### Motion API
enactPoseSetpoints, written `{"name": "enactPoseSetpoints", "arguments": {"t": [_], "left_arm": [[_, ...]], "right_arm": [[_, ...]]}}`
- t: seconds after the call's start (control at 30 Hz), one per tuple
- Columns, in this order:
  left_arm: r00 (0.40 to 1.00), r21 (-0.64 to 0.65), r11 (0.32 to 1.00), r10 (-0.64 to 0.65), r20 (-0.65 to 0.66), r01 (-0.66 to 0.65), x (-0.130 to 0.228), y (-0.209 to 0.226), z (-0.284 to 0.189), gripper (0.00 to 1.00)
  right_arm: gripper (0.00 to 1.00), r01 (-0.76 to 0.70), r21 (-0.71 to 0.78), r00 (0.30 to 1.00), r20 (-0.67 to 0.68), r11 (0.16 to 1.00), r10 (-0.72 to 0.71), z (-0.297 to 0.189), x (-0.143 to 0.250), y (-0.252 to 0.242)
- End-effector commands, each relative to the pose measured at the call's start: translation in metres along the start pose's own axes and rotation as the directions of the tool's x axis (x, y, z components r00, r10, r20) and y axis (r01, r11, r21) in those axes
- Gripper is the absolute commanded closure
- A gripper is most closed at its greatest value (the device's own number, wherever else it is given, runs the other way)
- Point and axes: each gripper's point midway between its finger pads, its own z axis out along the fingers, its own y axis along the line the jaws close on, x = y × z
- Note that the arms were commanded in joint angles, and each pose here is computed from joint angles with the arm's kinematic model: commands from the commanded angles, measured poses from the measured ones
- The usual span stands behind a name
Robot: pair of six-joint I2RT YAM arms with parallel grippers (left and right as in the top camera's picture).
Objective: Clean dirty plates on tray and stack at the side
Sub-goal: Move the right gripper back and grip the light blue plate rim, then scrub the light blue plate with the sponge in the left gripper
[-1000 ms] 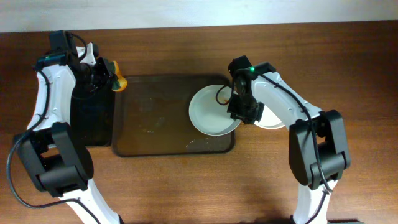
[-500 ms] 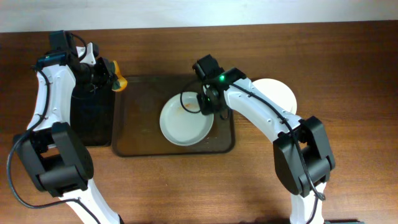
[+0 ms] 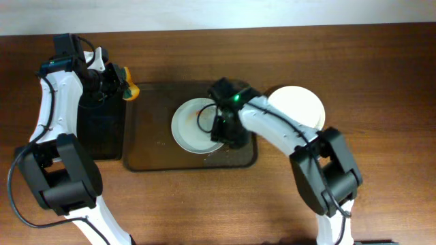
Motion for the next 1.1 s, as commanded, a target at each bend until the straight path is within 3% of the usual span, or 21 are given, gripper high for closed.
{"name": "enactPoseSetpoints", "arguments": {"t": [0.0, 0.07, 0.1, 0.23, 0.33, 0.47, 0.63, 0.83, 0.97, 1.07], "left_arm": [[1.0, -0.003, 1.0, 0.02, 0.004, -0.02, -0.004, 0.0, 0.001, 0.99], [1.0, -0.003, 1.0, 0.02, 0.004, -0.02, -0.004, 0.0, 0.001, 0.99], [1.0, -0.003, 1.0, 0.02, 0.004, -0.02, -0.004, 0.0, 0.001, 0.99], [1.0, -0.005, 1.0, 0.02, 0.005, -0.02, -0.004, 0.001, 0.001, 0.99], [1.0, -0.006, 1.0, 0.02, 0.005, -0.02, -0.004, 0.001, 0.001, 0.99], [1.0, -0.006, 1.0, 0.022, 0.005, -0.022, -0.004, 0.0, 0.002, 0.99], [1.0, -0.003, 1.0, 0.028, 0.001, -0.028, -0.003, -0.002, 0.002, 0.99], [0.988, 0.008, 0.988, 0.154, -0.028, -0.154, 0.008, -0.023, 0.012, 0.99], [0.986, -0.008, 0.987, 0.163, -0.029, -0.163, 0.008, -0.023, 0.013, 0.99], [0.986, -0.008, 0.987, 0.162, -0.03, -0.163, 0.008, -0.023, 0.013, 0.99]], "right_arm": [[0.65, -0.036, 0.003, 0.999, -0.03, 0.999, 0.036, 0.015, 0.017, 0.004], [0.89, -0.035, 0.006, 0.999, -0.008, 0.999, 0.035, 0.016, 0.012, 0.003], [0.96, -0.031, 0.007, 1.0, 0.002, 0.999, 0.031, 0.016, 0.01, 0.003], [0.96, 0.164, -0.06, 0.985, 0.064, 0.985, -0.16, 0.013, -0.006, 0.02], [0.96, 0.219, -0.086, 0.972, 0.106, 0.972, -0.21, 0.006, -0.021, 0.026], [0.88, 0.286, -0.096, 0.938, 0.231, 0.953, -0.258, -0.004, -0.058, 0.028], [0.55, 0.316, -0.111, 0.917, 0.292, 0.942, -0.273, -0.01, -0.075, 0.033], [0.53, 0.376, -0.212, 0.919, 0.207, 0.902, -0.335, 0.005, -0.054, 0.046], [0.54, 0.387, -0.252, 0.92, 0.175, 0.887, -0.351, 0.017, -0.044, 0.056], [0.61, 0.353, -0.224, 0.932, 0.174, 0.908, -0.319, 0.022, -0.042, 0.057]]}}
